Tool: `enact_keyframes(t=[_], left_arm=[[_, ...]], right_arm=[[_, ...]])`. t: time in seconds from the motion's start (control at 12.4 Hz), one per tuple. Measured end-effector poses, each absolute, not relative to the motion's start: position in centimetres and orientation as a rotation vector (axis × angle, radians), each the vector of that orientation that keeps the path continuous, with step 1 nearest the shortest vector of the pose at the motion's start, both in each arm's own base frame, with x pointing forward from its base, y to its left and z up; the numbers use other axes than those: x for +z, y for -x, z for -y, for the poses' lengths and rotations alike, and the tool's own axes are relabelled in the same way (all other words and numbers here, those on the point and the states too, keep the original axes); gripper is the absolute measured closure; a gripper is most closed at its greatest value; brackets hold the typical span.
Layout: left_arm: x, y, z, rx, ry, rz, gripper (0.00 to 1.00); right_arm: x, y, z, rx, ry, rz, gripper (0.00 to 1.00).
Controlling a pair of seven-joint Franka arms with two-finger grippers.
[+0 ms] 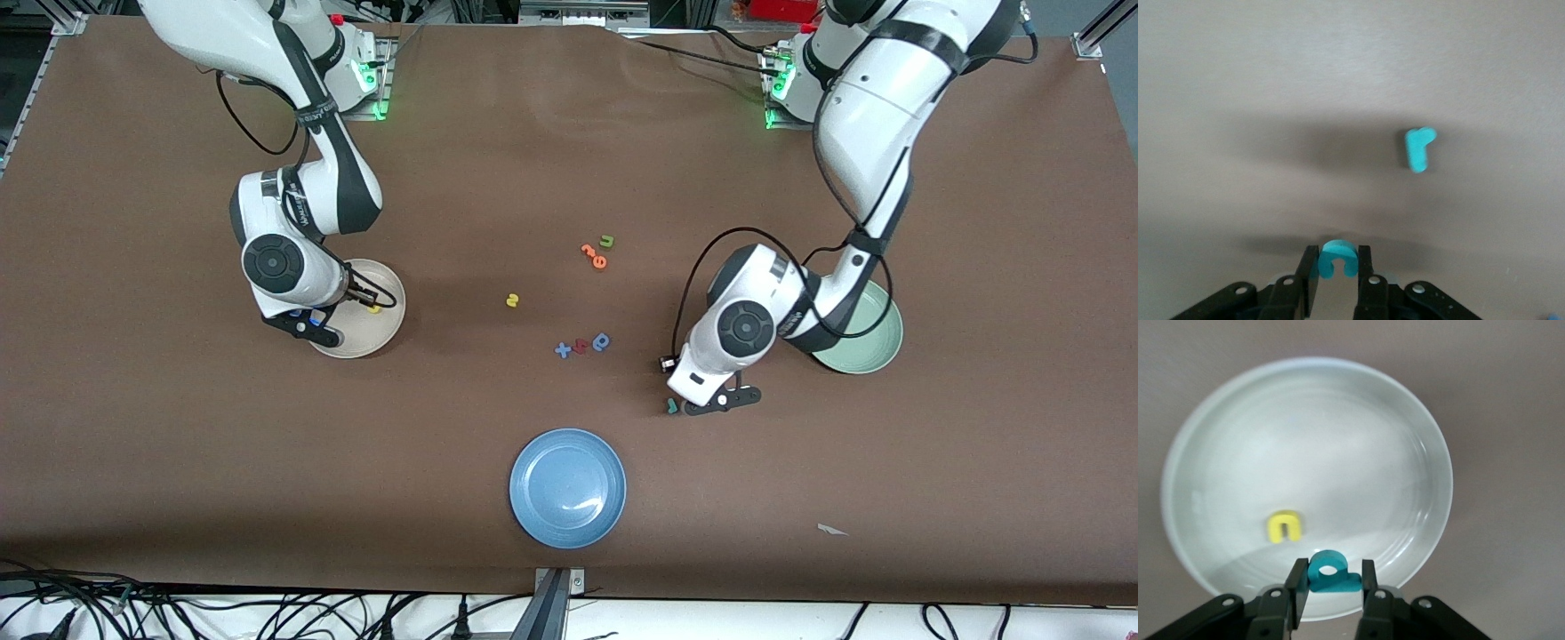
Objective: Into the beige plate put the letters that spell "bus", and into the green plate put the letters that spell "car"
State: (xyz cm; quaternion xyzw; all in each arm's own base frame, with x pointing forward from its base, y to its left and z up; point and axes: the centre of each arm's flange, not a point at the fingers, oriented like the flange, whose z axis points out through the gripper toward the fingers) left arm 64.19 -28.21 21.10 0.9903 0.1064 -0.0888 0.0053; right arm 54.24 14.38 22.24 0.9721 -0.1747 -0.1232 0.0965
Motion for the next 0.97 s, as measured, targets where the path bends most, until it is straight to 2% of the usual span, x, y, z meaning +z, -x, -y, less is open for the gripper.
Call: enact_keyframes(t=[0.16,0.24,0.57,0.65,0.97], left_arm=[[25.8,-65.0,24.1,-0.373,-3.087,-0.290,0.73],[27.6,-65.3,21.5,-0.414,-3.089,-0.264,0.73],[29.7,-65.7,9.1,-0.593,-3.066,-0.117,0.73],[29.0,-65.6,6.3,-0.613,-3.048,-0.107,0.73],[24.3,-63.9,0.3,-0.628,-3.063,-0.046,0.73]], right_arm=[[20.7,-53.6,-12.5,-0.441,-2.914,0.547,0.59],[20.4,-53.6,-11.9,-0.461,-2.930,0.552,0.51],[21.3,-54.2,-13.1,-0.441,-2.963,0.528,0.05],[22.1,-54.5,-14.8,-0.419,-2.988,0.490,0.00],[26.1,-55.1,-24.5,-0.317,-3.102,0.345,0.00]])
